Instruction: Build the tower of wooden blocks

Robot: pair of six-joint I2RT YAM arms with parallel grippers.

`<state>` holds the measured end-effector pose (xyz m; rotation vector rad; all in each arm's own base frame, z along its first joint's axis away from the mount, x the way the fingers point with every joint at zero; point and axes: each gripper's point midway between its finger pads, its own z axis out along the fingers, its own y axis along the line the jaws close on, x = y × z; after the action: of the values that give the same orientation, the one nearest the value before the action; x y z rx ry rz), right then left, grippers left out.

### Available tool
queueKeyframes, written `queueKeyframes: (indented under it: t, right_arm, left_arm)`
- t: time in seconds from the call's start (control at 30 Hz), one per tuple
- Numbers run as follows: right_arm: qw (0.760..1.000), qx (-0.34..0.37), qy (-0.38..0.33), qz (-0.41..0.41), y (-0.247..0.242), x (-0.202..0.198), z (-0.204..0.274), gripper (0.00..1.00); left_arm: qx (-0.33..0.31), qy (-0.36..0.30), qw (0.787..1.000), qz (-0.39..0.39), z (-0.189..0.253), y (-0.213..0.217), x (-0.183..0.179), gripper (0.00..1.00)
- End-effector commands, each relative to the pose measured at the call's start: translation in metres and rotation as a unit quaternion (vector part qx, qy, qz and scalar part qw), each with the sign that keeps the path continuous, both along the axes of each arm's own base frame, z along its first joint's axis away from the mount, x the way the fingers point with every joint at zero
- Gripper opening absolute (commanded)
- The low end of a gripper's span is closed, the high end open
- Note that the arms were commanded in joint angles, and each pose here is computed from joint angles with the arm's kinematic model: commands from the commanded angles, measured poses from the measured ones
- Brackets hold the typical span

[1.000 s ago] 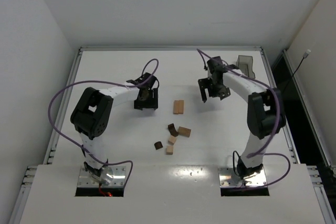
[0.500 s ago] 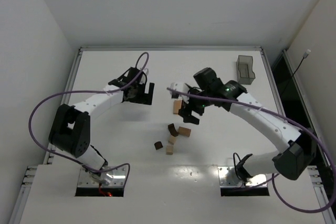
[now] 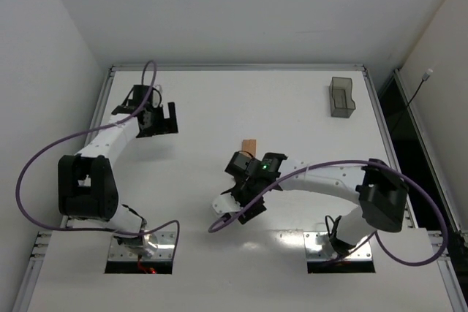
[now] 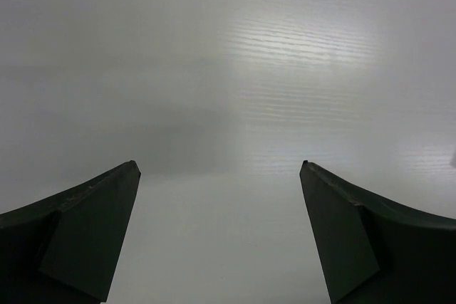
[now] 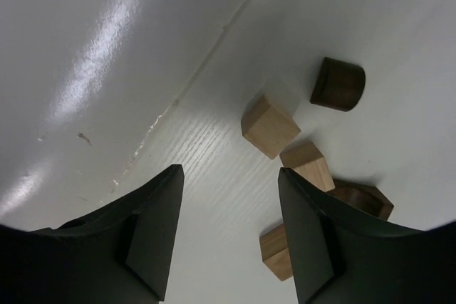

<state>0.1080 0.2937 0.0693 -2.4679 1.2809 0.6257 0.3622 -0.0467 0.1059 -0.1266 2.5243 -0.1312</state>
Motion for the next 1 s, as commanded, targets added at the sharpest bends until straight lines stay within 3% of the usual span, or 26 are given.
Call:
queueKeyframes:
  t: [0.0,0.23,0.97]
  right_arm:
    - [0.996,0.027,-0.052,0.070,0.017,0.009,-0.013,0.51]
    - [0.996,0.004,-0.047,0.078,0.028,0.020,-0.029,0.48]
    - [0.991,-0.019,-0.050,0.119,0.030,0.024,-0.046,0.50]
  left_arm:
    - [-0.040,-0.003,0.999,0.012,0.008,0.012,0.004,0.94]
    - [-0.067,0.008,0.997,0.032,0.003,0.021,0.005,0.94]
    - [-0.074,0.013,0.996,0.038,-0.005,0.023,0.009,0.94]
